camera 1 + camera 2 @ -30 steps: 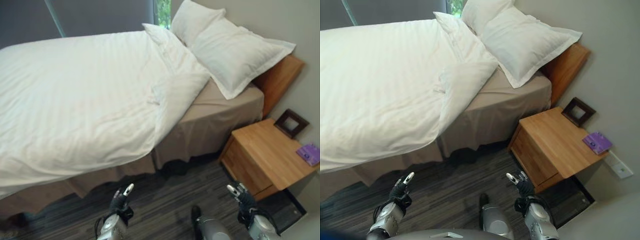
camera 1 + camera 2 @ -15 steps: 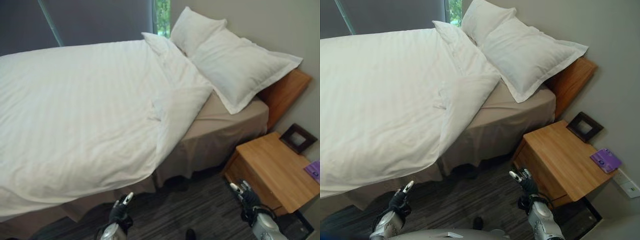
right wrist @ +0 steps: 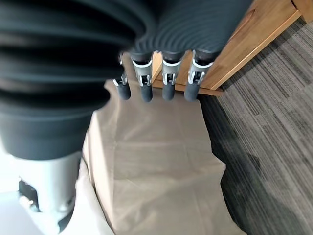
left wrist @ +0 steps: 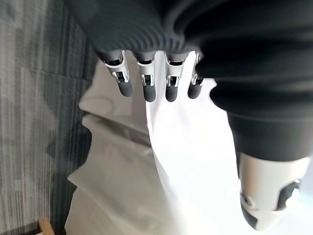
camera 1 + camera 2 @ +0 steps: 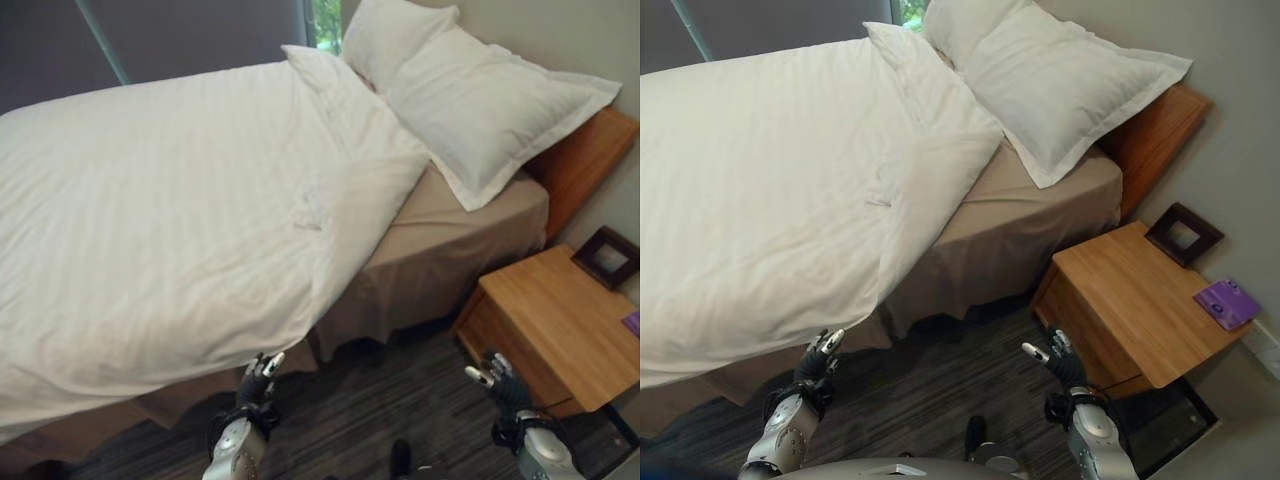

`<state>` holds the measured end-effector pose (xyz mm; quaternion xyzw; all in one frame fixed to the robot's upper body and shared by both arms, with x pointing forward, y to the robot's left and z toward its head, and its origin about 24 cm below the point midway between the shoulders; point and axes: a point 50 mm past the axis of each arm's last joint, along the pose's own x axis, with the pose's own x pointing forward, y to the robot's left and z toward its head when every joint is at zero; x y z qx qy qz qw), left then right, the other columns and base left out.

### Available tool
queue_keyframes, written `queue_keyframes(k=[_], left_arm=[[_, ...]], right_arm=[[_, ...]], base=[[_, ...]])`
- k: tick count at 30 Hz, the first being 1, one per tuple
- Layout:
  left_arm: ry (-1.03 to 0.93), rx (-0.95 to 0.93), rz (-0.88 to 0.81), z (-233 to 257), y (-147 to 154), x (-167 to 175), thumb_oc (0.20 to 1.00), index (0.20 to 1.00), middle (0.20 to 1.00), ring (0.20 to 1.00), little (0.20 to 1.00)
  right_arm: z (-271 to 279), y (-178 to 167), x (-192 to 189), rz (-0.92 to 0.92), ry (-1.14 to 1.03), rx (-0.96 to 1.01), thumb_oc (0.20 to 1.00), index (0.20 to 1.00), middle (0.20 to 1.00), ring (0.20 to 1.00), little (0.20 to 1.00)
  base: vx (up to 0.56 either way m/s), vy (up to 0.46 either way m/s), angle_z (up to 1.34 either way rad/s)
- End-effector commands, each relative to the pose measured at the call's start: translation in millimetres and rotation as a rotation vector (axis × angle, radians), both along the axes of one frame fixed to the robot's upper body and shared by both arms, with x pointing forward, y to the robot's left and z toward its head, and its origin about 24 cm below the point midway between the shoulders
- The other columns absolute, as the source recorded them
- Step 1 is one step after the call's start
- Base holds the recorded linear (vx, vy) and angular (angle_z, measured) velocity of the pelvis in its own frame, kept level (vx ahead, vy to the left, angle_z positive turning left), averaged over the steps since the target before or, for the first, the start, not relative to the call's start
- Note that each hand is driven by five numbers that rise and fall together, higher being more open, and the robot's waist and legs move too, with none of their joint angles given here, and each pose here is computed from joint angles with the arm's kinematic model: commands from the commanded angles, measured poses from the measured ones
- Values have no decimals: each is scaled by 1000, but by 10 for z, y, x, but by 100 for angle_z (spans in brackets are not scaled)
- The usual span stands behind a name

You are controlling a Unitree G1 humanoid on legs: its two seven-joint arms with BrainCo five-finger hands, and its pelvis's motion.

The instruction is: Making the bed.

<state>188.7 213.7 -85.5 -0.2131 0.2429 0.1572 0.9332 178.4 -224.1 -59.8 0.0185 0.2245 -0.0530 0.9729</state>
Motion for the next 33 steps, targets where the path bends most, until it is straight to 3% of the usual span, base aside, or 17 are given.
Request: queue_keyframes(k=[1,6,14,20,25,27,31,33], left_arm=[[-46,75,58,100,252,44,1000,1000,1000,1000,1000],[-42,127,92,126,418,-6,1000,1000,1000,1000,1000],[-89,214,16,259,442,220,1000,1000,1000,1000,1000],[-95,88,65,183,297,218,1000,1000,1000,1000,1000],[-223,7,-35,401,60,383,1000,1000,1000,1000,1000],[-406,103,-245,839,1,515,1000,1000,1000,1000,1000],[-552,202,-388,1269,119,537,1000,1000,1000,1000,1000],[-830,479,-586,2197,301,551,1000,1000,1000,1000,1000]], right_arm=[[252,107,213,83,-140,-14,1000,1000,1000,1000,1000],[253,269,252,136,-150,8,1000,1000,1000,1000,1000],[295,256,208,223,-153,-25,1000,1000,1000,1000,1000],[408,361,370,327,-202,-29,1000,1000,1000,1000,1000],[494,247,401,344,-223,-90,1000,1000,1000,1000,1000],[639,-29,421,315,-246,-207,1000,1000,1000,1000,1000],[654,-207,344,276,-235,-210,1000,1000,1000,1000,1000],[582,-276,253,295,-196,-209,1000,1000,1000,1000,1000]], base=[[0,226,-29],[169,141,-43],[340,-210,33],[330,-408,63],[187,-407,6],[197,-175,18],[168,1,5],[198,-5,13]])
